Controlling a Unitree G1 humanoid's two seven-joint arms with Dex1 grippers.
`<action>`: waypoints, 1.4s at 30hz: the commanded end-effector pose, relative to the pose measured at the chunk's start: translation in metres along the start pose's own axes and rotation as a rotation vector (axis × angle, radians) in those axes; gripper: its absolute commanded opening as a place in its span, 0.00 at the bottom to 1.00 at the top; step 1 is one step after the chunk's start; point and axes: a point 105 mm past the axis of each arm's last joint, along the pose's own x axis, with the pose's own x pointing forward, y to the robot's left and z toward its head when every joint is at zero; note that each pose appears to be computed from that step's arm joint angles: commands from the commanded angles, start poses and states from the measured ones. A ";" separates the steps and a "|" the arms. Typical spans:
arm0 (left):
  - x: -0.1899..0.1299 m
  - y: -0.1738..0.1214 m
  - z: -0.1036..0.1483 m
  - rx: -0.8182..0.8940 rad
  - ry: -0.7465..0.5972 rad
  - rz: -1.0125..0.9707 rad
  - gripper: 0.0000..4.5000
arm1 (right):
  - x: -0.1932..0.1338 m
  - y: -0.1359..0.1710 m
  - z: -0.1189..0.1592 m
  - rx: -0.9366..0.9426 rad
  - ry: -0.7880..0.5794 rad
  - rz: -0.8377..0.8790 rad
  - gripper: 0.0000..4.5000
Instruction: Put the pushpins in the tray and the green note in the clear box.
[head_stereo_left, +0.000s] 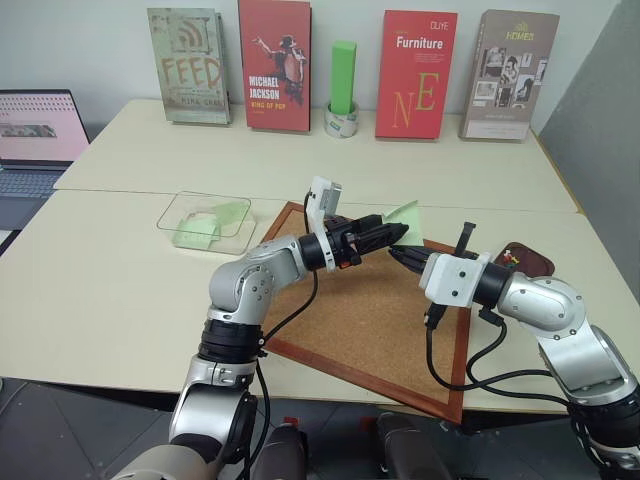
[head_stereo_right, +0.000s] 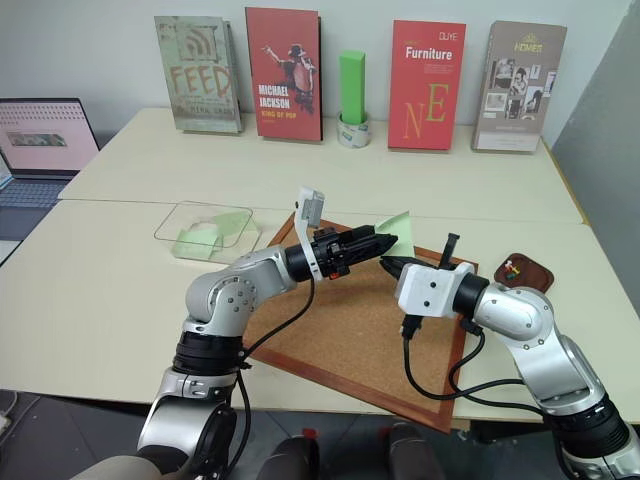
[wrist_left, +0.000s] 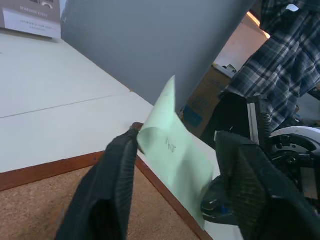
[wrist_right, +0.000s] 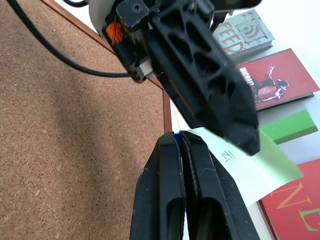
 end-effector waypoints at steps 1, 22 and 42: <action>0.005 -0.005 0.009 0.039 -0.026 -0.018 0.37 | 0.000 -0.005 0.010 -0.034 -0.035 -0.018 0.00; 0.006 0.003 0.006 0.092 -0.023 0.013 0.00 | -0.007 -0.017 0.027 -0.060 -0.108 -0.135 0.00; -0.001 0.008 0.006 0.187 -0.006 0.043 0.00 | -0.087 -0.033 -0.065 0.384 0.227 -0.552 0.00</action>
